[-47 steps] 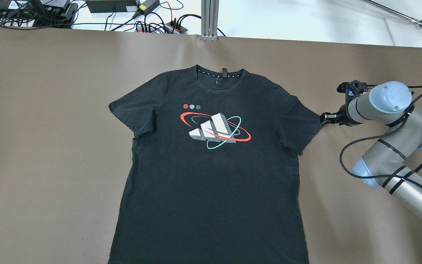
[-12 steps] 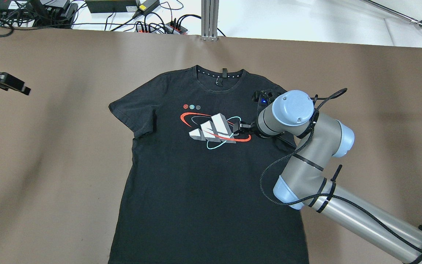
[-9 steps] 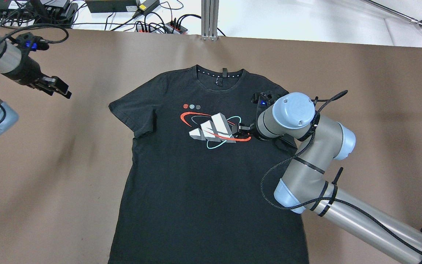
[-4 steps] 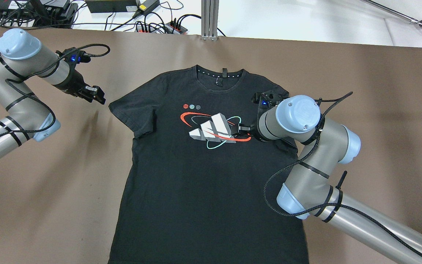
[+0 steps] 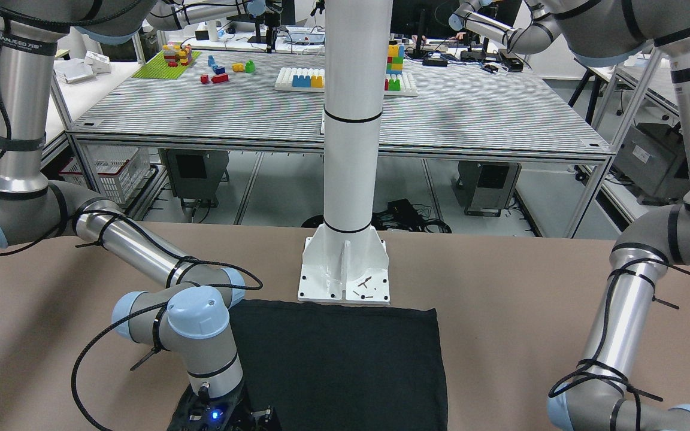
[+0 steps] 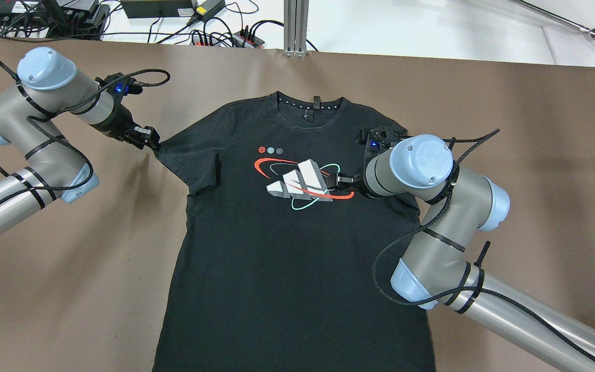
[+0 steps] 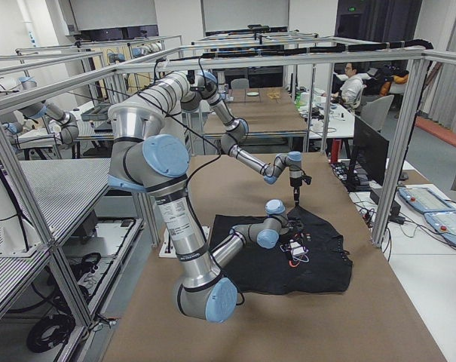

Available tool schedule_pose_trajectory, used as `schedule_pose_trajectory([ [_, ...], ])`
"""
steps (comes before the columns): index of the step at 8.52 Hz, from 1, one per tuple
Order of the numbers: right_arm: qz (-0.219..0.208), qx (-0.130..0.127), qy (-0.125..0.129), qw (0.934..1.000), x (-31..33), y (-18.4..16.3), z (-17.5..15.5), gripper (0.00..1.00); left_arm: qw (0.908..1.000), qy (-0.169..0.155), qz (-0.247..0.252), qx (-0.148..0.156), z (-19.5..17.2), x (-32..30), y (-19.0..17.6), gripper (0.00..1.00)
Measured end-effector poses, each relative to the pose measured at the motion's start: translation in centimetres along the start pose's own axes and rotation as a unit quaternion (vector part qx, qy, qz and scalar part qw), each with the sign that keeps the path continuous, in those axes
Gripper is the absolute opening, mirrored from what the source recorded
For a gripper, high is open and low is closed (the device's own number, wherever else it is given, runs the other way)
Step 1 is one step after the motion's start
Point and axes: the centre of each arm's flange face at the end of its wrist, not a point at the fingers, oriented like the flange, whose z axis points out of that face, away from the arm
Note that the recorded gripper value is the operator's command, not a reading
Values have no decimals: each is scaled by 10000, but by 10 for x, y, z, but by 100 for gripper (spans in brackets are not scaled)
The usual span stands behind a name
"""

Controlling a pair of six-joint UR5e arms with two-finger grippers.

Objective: Fold clothes
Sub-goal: 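Reach the left gripper to the sleeve nearest it while the right gripper holds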

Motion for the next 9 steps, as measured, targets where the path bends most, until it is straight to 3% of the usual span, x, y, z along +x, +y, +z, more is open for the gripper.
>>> schedule_pose_trajectory([
  [3,0,8,5,10000,1,0,0,95,10000,-20,10,-1,4,4,-3,41],
  [4,0,7,6,10000,1,0,0,95,10000,-20,14,-3,5,4,-3,35],
  [5,1,8,6,10000,1,0,0,95,10000,-17,18,-1,6,4,-2,13],
  [6,1,7,9,10000,1,0,1,95,10000,-16,20,-5,7,3,-1,4],
  [9,10,3,21,10000,3,1,2,95,10000,-10,9,3,6,3,-1,0],
])
